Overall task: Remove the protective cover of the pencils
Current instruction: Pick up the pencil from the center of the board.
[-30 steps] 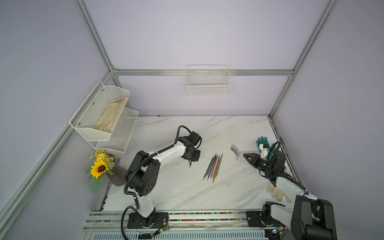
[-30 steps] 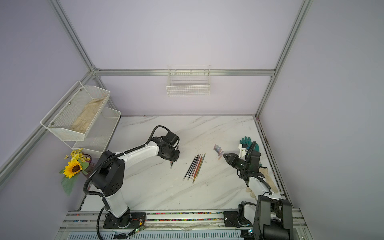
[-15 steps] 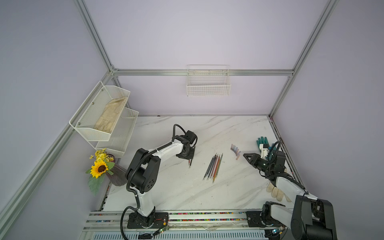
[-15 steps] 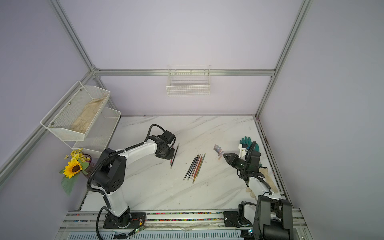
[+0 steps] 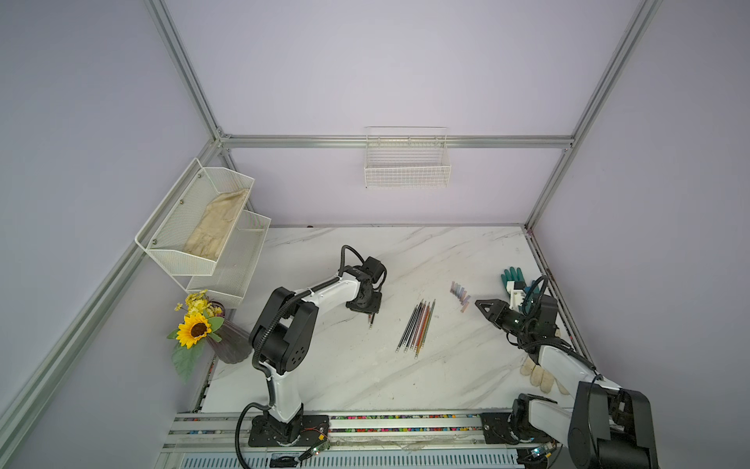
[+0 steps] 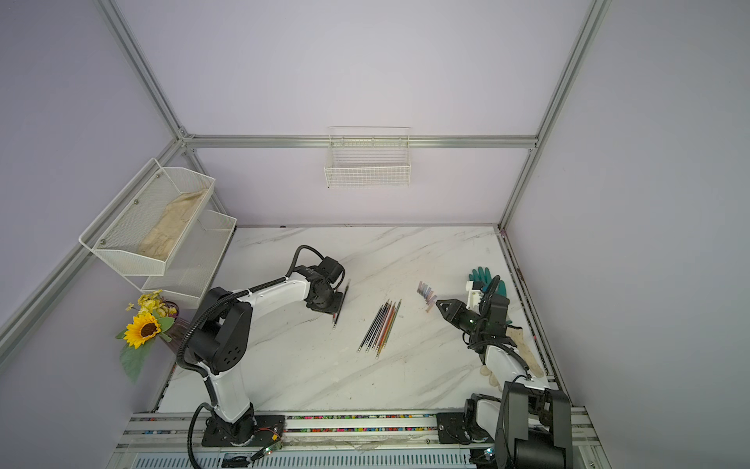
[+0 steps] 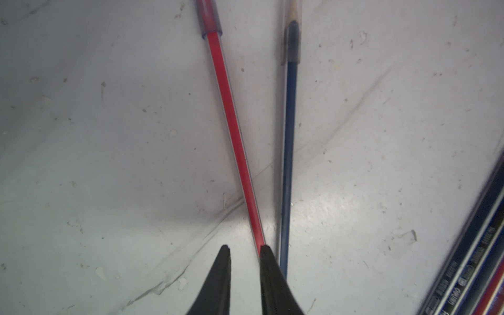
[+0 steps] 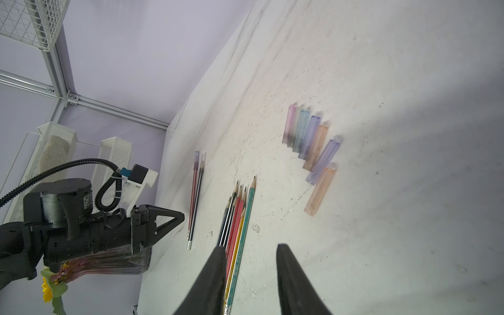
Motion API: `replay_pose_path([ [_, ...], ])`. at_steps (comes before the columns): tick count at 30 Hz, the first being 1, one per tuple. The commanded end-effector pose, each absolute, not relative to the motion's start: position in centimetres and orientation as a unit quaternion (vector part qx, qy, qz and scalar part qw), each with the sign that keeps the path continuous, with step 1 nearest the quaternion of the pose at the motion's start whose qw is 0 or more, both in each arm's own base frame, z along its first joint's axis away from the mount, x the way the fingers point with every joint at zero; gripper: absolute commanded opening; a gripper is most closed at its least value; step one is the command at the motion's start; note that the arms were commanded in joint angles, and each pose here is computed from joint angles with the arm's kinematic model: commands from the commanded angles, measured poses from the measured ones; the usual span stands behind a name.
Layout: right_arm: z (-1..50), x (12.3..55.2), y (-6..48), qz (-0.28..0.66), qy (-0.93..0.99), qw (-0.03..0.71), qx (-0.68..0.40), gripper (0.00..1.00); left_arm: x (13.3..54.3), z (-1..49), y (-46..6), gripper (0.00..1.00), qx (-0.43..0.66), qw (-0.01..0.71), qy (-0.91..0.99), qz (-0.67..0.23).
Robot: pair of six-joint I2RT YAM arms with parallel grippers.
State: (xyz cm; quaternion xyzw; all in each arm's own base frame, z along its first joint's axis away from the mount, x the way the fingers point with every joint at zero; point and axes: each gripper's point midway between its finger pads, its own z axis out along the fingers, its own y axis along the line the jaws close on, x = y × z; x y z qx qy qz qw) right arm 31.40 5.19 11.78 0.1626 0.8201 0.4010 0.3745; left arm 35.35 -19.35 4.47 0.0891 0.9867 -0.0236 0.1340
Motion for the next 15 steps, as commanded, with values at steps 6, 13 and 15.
replay_pose_path([
  [6, 11.88, 31.40, 5.24, 0.399, 0.817, 0.386, 0.154, 0.35, 36.61, 5.06, -20.52, 0.22, 0.086, 0.149, 0.984, -0.042],
  [13, 11.87, 31.41, 5.29, 0.400, 0.818, 0.385, 0.153, 0.35, 36.66, 4.84, -20.67, 0.22, 0.086, 0.146, 0.985, -0.044],
  [15, 11.88, 31.45, 5.26, 0.399, 0.818, 0.386, 0.153, 0.35, 36.66, 4.72, -20.71, 0.22, 0.087, 0.144, 0.985, -0.044],
])
